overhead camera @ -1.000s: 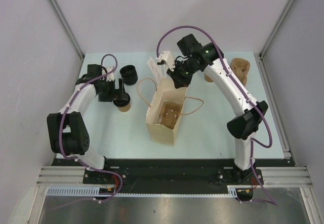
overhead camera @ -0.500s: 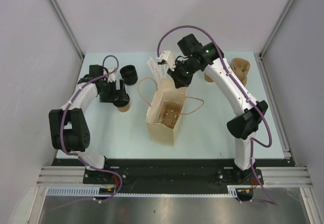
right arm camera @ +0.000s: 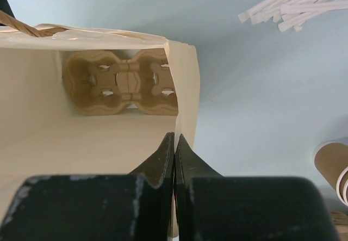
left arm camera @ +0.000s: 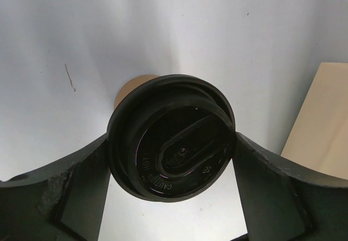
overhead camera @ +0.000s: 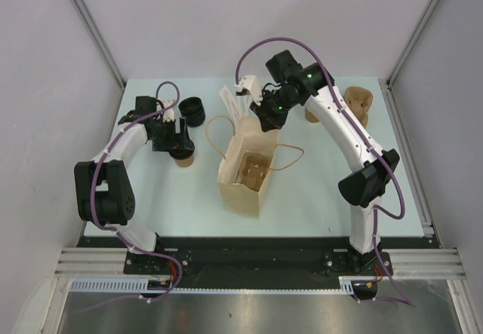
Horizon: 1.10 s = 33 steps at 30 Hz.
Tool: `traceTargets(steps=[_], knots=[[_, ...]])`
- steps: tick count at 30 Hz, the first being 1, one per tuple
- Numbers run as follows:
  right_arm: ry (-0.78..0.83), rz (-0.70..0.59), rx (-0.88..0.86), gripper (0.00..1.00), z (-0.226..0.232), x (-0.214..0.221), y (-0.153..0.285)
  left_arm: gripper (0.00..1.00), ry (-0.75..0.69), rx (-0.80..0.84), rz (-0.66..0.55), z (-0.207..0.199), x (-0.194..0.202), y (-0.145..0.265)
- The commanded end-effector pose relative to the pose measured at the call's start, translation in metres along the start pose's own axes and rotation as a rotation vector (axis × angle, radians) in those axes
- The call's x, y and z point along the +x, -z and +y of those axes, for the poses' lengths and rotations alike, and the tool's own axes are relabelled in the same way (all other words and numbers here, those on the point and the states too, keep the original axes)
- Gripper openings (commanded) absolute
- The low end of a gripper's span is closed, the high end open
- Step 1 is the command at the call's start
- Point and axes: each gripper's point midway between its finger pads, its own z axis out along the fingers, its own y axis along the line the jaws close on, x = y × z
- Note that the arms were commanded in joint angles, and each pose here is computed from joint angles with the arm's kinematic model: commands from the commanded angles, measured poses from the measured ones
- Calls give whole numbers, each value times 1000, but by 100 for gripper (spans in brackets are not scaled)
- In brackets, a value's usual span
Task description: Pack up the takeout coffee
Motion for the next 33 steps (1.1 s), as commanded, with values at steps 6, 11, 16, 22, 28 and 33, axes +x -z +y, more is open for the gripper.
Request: traceTargets(steps=[6, 11, 16, 22, 28, 33], knots=[[-76, 44, -49, 0, 12, 17, 7, 51, -138, 35, -43, -15, -9, 39], [-93, 43, -51, 0, 11, 18, 7, 36, -255, 167, -166, -55, -34, 91], [-136, 33, -33, 0, 6, 18, 8, 28, -363, 301, -319, -105, -70, 161], [-179, 32, -25, 0, 1, 21, 7, 25, -512, 496, -586, -180, -107, 268], [-205, 23, -16, 0, -2, 19, 4, 25, -682, 736, -678, -270, -82, 314], [-213, 11, -7, 0, -3, 15, 8, 26, -824, 842, -573, -315, -38, 304]])
